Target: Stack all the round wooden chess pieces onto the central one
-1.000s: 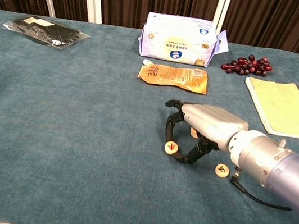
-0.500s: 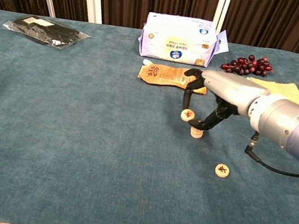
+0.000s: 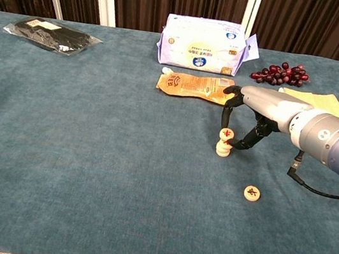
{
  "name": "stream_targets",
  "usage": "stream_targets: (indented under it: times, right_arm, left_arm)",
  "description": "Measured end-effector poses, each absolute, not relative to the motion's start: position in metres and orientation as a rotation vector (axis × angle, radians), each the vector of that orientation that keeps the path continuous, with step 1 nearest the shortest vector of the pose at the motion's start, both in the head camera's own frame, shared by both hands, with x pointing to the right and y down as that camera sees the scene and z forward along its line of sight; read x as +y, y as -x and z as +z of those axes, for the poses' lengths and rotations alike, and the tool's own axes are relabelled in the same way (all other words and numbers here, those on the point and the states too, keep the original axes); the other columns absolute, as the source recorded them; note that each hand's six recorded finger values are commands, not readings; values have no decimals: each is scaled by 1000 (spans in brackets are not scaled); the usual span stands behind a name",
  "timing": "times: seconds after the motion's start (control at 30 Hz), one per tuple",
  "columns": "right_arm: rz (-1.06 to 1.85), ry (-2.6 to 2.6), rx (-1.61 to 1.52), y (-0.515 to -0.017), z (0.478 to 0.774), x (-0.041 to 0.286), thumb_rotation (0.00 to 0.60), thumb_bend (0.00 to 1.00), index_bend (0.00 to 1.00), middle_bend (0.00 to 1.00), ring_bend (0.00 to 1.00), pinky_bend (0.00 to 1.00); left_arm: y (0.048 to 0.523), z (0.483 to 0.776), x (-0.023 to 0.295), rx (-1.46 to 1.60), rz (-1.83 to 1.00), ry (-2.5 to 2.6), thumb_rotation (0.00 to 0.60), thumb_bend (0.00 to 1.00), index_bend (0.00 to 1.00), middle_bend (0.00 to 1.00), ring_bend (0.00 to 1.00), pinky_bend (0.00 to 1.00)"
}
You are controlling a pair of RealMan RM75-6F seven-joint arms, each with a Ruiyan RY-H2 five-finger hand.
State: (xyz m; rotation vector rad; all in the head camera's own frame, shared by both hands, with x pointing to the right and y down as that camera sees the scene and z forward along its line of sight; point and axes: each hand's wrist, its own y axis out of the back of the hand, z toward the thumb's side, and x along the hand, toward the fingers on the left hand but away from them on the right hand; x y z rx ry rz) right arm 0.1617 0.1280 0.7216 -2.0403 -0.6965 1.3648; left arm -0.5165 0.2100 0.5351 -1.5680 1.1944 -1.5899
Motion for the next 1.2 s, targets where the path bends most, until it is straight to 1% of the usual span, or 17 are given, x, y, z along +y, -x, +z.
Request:
stream_targets:
  times: [1.2]
  right_arm:
    - [1367, 2044, -692, -165, 720, 135, 600, 407, 532, 0, 0, 0]
  left_arm:
    - [516, 536, 210, 1193, -1593, 1569, 600, 490, 158, 0, 0, 0]
